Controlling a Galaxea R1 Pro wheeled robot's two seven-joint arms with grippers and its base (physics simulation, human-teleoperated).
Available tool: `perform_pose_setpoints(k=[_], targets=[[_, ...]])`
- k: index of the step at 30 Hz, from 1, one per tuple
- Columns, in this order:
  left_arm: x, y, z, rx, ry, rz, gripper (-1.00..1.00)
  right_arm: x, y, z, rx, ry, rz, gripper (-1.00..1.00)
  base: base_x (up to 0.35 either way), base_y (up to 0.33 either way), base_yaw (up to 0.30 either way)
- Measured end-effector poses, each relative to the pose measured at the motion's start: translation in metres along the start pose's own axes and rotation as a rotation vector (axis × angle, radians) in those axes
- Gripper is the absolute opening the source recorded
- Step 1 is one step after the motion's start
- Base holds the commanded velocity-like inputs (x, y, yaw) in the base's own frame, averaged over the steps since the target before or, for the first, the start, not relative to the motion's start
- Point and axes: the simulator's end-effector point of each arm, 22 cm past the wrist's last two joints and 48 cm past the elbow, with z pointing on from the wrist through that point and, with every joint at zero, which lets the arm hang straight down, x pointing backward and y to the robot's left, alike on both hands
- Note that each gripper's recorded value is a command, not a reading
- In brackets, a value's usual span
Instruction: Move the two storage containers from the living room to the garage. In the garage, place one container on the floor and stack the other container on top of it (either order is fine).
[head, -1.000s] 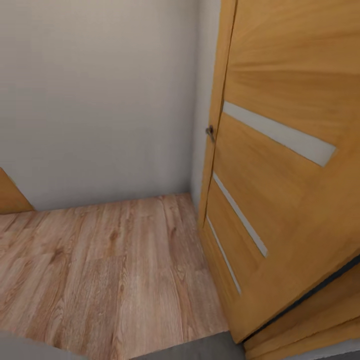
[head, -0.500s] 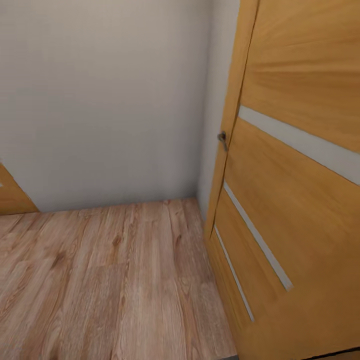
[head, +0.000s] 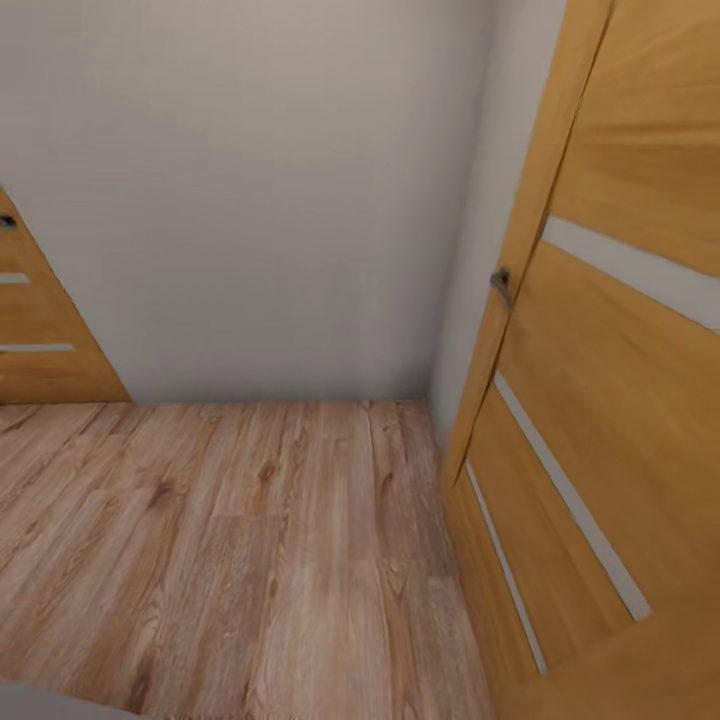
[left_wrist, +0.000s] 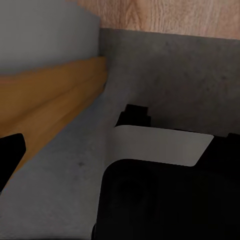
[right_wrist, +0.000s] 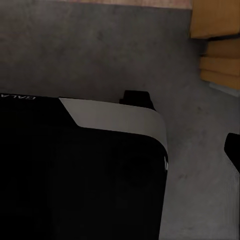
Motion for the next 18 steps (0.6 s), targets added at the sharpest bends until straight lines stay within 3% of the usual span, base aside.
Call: perform_pose_setpoints(k=[6, 18], targets=[[0.0, 0.0, -0.0001, 0.0, 0.0, 0.001, 1.0, 0.0, 0.0001, -0.0001, 0.0, 0.0, 0.0, 1.0, 0.051, 0.0, 0.151], [-0.0001, 0.0008, -0.0001, 0.0, -0.001, 0.001, 1.0, 0.0002, 0.0001, -0.0002, 0.0, 0.0, -0.001, 1.0, 0.287, 0.0, 0.006]])
